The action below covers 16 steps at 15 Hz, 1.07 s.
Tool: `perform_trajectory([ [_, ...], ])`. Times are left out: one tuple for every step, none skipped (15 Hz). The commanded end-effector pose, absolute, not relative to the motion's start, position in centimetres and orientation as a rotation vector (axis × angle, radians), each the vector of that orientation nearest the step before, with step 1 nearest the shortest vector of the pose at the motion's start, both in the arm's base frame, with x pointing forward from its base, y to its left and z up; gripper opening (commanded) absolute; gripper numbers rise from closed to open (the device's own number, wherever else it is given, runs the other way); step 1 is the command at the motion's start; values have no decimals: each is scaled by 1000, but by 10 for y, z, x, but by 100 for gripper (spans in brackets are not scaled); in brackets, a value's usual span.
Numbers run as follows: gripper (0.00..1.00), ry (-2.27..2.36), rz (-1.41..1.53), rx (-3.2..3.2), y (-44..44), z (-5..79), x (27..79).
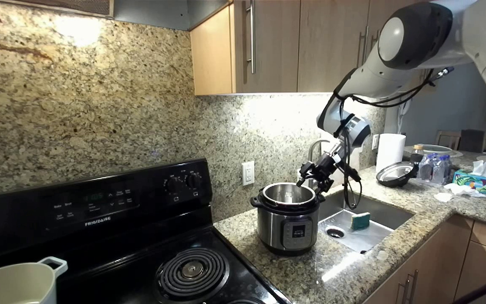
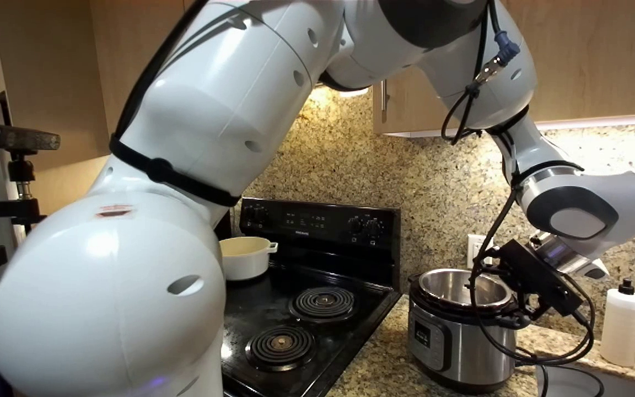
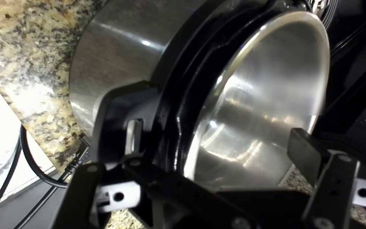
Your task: Remove the metal dish from the cooker and put it on the stovetop
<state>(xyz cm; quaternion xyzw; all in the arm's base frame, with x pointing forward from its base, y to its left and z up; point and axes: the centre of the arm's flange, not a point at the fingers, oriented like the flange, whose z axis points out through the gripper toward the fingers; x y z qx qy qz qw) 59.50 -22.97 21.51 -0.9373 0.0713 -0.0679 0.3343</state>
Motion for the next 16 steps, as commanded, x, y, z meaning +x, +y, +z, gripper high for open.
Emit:
perform_trajectory([
  [100, 165, -199, -2414, -228, 222, 585],
  [100, 173, -204, -2416, -229, 224, 583],
  [100, 173, -210, -2416, -229, 226, 581],
  [100, 174, -216, -2419, -229, 229, 579],
  [100, 168, -223, -2421, -229, 231, 578],
  [100, 162, -229, -2423, -228, 234, 577],
  [100, 152, -234, -2424, -227, 237, 577],
  [100, 144, -238, -2424, -226, 239, 578],
  [100, 132, -240, -2422, -226, 241, 578],
  [100, 99, -237, -2418, -224, 242, 580],
  [100, 60, -231, -2412, -221, 243, 583],
  [100, 8, -221, -2402, -216, 243, 586],
  [100, -34, -212, -2392, -212, 243, 586],
  [100, -89, -215, -2382, -208, 245, 585],
  [100, -121, -212, -2386, -207, 246, 585],
  [100, -152, -202, -2386, -207, 246, 587],
])
